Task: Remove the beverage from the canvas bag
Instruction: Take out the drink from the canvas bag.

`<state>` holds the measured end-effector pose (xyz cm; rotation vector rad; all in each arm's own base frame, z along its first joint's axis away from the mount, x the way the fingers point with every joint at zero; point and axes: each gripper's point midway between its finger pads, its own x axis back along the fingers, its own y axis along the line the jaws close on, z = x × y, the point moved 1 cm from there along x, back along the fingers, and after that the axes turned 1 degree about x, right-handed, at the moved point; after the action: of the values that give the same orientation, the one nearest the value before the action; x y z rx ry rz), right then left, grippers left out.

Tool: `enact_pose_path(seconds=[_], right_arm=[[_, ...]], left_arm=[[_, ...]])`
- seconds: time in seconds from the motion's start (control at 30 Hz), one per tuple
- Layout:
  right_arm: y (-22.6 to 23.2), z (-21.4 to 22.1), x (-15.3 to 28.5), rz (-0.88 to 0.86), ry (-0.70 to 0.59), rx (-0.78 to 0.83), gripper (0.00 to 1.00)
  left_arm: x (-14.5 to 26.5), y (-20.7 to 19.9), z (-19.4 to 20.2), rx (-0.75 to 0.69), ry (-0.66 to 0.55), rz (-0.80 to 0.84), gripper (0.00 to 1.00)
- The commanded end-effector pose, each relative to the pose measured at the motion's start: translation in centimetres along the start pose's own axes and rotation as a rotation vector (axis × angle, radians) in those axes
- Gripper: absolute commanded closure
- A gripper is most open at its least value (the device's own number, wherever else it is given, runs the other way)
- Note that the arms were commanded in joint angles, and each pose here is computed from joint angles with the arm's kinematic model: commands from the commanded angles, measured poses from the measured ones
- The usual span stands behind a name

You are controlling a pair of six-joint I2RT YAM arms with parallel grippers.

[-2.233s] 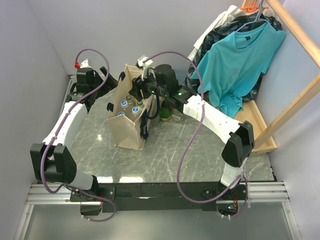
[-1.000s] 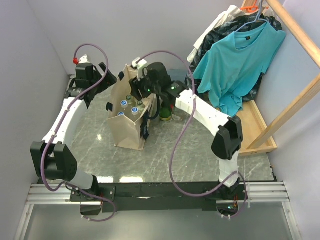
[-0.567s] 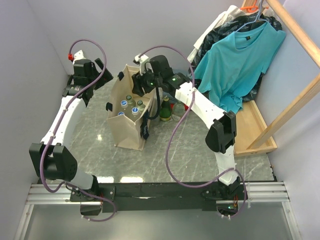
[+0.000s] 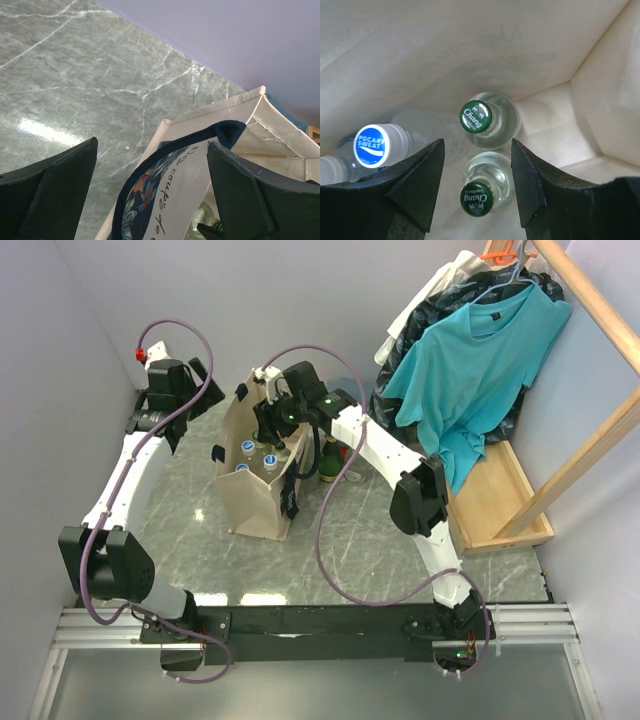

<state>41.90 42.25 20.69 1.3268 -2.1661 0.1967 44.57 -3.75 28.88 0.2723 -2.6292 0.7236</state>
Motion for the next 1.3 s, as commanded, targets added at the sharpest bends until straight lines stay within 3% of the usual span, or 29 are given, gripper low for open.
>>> enact_pose_path(seconds=[0.0,0.67,1.27], right_arm=[[0.8,-2.2,0.6,-0.037,-0.061,0.025,0.37],[1.9,-2.0,-1.6,-0.112,-0.081,0.009,0.30],[1.3,-0.3,-4.1,-0.111,-0.049,-0.008,0.31]], left_arm=[[0.1,0.3,-0.4,-0.020,-0.021,-0.017,0.04],[-0.3,1.6,-0.5,-0.004,-0.026,-0.047,0.04],[-0.2,2.4,0.4,-0.012,-0.009,-0.060,0.04]])
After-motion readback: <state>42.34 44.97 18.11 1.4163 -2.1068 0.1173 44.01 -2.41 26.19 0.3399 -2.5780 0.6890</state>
